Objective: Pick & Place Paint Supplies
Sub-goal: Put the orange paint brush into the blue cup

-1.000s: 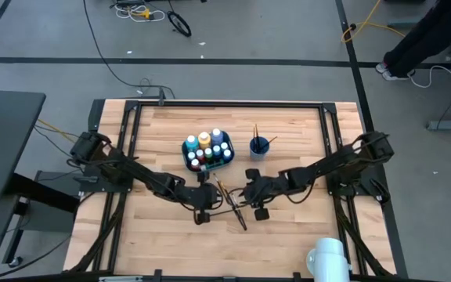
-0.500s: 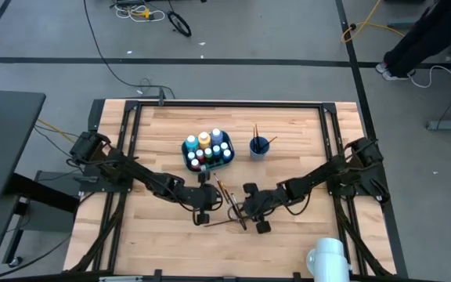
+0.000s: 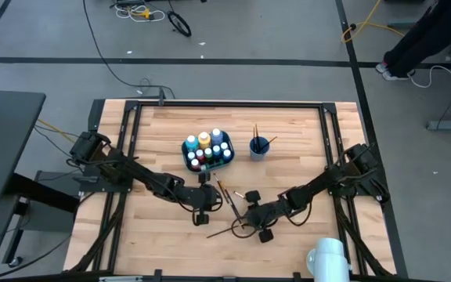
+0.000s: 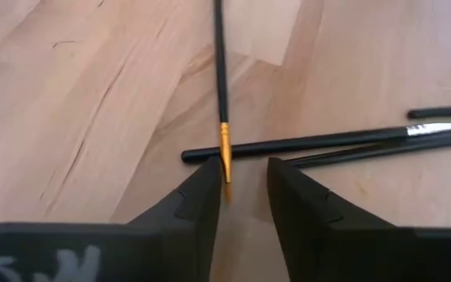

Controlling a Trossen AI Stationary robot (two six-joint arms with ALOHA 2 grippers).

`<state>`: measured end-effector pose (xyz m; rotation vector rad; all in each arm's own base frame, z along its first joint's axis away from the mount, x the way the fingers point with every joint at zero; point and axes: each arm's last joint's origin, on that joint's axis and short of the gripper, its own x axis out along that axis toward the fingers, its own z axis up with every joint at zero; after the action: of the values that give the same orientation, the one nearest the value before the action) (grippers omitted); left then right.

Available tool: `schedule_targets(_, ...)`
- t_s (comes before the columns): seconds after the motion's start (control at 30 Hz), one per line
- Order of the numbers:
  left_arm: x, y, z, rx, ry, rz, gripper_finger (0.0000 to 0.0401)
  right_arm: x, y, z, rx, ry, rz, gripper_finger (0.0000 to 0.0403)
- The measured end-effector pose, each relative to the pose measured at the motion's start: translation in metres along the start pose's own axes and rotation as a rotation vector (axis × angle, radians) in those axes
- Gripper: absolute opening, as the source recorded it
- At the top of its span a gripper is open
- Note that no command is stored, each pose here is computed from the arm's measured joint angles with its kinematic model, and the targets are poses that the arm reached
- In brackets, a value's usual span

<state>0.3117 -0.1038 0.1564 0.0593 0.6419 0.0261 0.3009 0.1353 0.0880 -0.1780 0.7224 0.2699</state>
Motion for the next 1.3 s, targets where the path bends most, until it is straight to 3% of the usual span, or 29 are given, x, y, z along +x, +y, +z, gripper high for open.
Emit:
schedule_targets(0.3,0.000,0.000,0.000,0.017,0.000,0.000,0.0082,0.000,0.001,0.003,-0.072,-0.030,0.045,0.0016)
schedule_targets(0.47,0.000,0.000,0.000,0.036,0.000,0.000,0.0082,-0.013,0.000,0.010,-0.124,-0.038,0.043,0.0013)
schedule_targets(0.73,-0.011,-0.007,0.006,0.136,-0.035,-0.011,0.0082,-0.071,-0.013,0.042,-0.274,-0.059,-0.190,0.0004)
schedule_targets(0.83,-0.027,-0.009,0.015,0.160,-0.088,0.045,0.0082,-0.098,-0.018,0.048,-0.335,0.054,-0.296,0.0003)
schedule_targets(1.03,-0.067,-0.003,0.035,0.156,-0.190,0.267,0.0082,-0.145,-0.033,0.074,-0.459,0.313,-0.492,0.0002)
schedule_targets(1.23,-0.087,0.002,0.044,0.093,-0.251,0.288,0.0082,-0.179,-0.053,0.095,-0.611,0.576,-0.606,0.0001)
schedule_targets(1.3,-0.087,0.002,0.044,0.106,-0.244,0.290,0.0082,-0.190,-0.064,0.098,-0.606,0.648,-0.666,0.0001)
